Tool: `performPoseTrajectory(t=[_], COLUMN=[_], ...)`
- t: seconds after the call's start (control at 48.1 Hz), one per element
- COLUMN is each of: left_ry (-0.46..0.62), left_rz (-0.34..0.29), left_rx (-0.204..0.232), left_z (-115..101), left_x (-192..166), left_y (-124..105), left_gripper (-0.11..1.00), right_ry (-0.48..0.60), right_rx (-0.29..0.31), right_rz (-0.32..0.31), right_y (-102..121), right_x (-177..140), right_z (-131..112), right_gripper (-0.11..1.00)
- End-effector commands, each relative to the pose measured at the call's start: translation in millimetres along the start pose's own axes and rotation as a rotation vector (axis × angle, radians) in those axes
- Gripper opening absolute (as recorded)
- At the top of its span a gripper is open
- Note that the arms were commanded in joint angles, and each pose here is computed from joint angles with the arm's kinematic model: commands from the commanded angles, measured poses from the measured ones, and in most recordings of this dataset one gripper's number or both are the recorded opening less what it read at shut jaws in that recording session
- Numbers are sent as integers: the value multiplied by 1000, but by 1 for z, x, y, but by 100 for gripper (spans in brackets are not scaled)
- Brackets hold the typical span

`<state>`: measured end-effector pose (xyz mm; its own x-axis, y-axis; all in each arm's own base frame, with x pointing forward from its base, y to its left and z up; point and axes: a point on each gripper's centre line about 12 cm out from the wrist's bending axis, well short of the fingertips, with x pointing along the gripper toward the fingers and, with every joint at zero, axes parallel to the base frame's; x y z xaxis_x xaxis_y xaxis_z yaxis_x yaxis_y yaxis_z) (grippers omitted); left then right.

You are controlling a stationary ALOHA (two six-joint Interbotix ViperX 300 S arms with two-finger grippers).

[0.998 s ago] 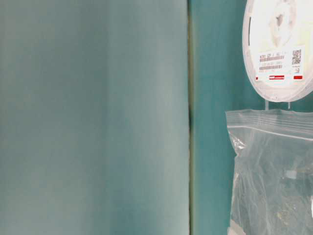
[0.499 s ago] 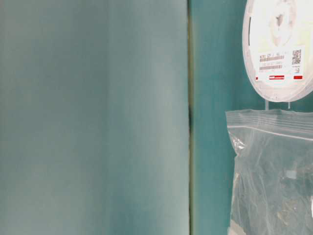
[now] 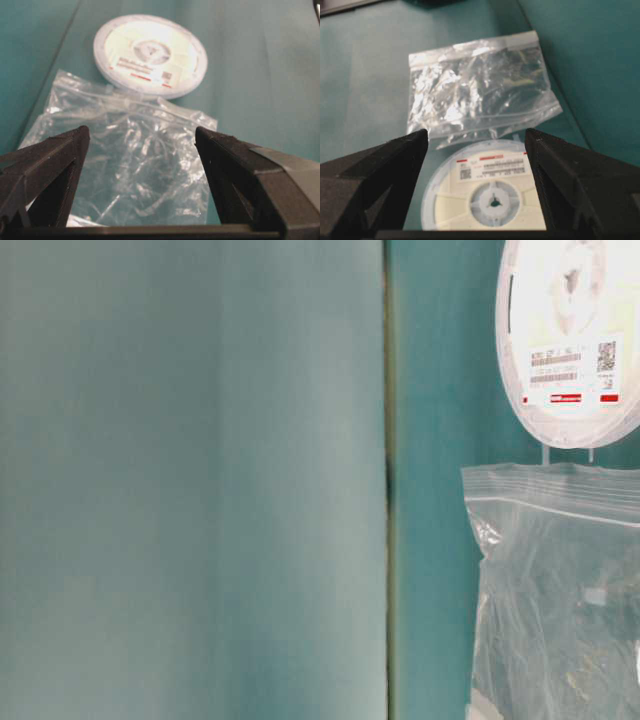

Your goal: Take out the reel from the clear zip bag.

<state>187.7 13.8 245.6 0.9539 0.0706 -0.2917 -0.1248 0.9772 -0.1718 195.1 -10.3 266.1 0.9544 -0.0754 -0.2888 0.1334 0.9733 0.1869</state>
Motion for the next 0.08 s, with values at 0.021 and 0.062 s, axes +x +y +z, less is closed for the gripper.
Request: performPoseTrajectory(t=[0.021, 0.062], left_ry=[-24, -24], left_rz=[-6, -6], left_rx=[2, 2], left_z=[9, 9], left_x=[0, 0], left_y=[-2, -2], left_gripper=[92, 92], right_ry=[-35, -39], right_rx=[-13, -13], right_rz=[16, 18], right_y=[4, 4], right_x=[-1, -1], right_z=[11, 12], right_gripper=[85, 85])
